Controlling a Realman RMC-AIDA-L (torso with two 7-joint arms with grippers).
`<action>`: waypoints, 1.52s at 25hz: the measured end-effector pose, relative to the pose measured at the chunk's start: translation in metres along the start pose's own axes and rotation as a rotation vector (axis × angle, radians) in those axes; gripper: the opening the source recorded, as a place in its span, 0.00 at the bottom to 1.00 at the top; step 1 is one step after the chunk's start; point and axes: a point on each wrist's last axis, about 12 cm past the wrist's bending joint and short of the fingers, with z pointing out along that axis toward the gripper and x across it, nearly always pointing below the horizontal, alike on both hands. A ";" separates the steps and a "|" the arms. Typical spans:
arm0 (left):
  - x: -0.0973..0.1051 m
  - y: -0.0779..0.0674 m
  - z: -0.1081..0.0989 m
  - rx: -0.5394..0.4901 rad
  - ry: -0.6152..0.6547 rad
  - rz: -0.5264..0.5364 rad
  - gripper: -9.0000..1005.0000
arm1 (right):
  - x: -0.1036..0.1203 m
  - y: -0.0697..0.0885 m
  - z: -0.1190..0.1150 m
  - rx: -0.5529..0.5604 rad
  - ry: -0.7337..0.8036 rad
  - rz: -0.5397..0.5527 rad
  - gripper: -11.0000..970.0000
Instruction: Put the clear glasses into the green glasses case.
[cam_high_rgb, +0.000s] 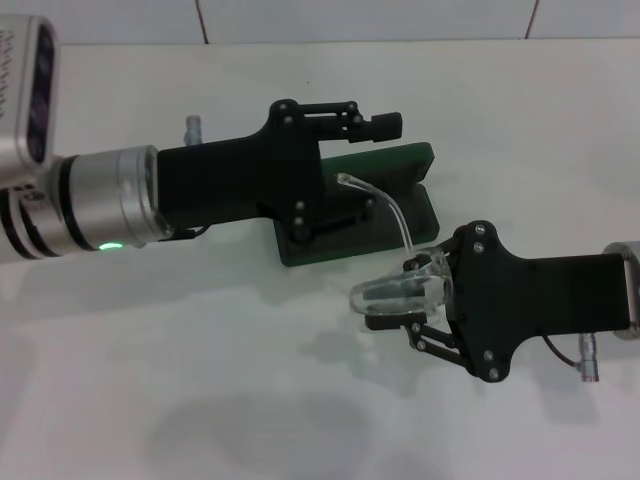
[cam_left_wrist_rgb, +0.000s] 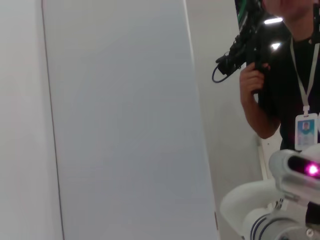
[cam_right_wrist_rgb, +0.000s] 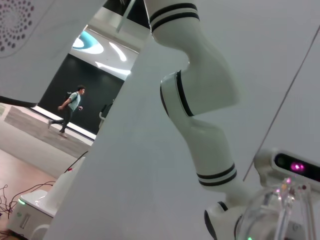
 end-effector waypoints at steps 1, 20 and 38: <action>-0.001 0.000 -0.001 0.002 -0.005 0.001 0.47 | 0.000 0.000 0.000 0.001 0.003 0.003 0.15; -0.003 -0.007 -0.013 0.021 -0.030 0.007 0.47 | 0.007 -0.003 -0.003 0.031 0.053 0.117 0.18; 0.005 -0.003 -0.056 -0.391 -0.090 0.053 0.47 | 0.012 -0.019 -0.016 0.103 0.179 0.067 0.21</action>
